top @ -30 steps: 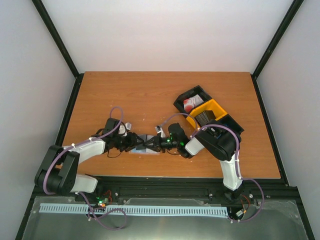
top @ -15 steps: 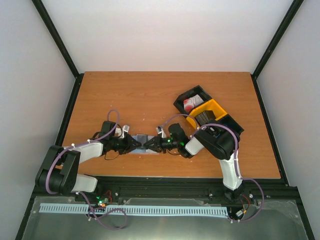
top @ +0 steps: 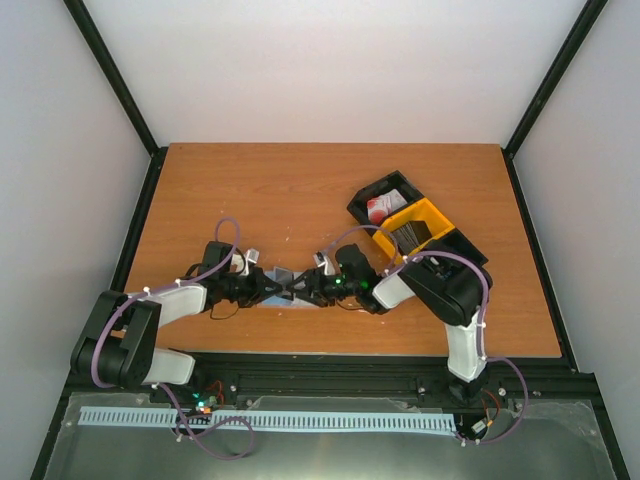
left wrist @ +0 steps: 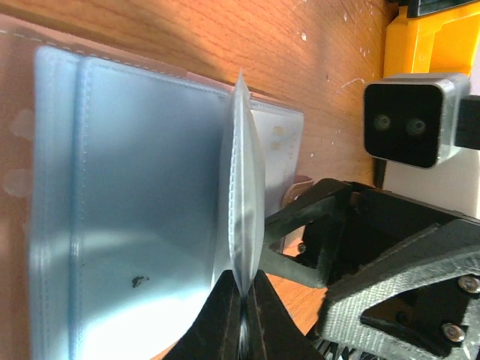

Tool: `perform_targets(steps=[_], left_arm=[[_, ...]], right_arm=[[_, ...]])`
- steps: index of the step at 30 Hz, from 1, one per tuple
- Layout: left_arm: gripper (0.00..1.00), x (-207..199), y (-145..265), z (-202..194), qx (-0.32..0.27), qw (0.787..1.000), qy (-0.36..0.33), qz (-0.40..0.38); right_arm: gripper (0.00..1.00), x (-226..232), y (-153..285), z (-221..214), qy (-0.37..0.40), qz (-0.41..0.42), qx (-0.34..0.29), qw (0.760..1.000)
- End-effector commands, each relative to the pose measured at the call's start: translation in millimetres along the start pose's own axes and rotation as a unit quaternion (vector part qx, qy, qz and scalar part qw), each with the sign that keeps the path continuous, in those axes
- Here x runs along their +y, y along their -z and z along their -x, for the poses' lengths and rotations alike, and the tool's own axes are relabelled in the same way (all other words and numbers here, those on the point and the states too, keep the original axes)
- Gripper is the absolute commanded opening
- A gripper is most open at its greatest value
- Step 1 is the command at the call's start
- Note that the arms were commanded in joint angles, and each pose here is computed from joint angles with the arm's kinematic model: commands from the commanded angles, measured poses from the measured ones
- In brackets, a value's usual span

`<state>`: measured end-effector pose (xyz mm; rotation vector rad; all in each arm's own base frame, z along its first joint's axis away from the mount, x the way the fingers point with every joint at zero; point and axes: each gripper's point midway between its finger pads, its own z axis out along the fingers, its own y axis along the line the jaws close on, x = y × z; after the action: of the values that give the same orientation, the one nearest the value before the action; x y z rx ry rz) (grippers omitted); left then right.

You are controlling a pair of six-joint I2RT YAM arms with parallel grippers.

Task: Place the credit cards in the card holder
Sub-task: Insert the credit card into the card holder.

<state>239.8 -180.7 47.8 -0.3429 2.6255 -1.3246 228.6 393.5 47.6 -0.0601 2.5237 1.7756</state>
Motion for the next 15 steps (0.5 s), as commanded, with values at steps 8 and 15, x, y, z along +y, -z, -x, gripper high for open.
perform_targets(steps=[8,15], left_arm=[[0.09,3.5,6.8,8.2,-0.014,0.998,-0.043,0.036],[0.37,-13.4,-0.8,0.7,0.031,0.998,-0.060,-0.020]], right_arm=[[0.53,3.0,32.4,15.5,0.053,-0.126,-0.060,0.989],[0.53,32.0,50.3,26.1,0.086,-0.139,-0.090,0.982]])
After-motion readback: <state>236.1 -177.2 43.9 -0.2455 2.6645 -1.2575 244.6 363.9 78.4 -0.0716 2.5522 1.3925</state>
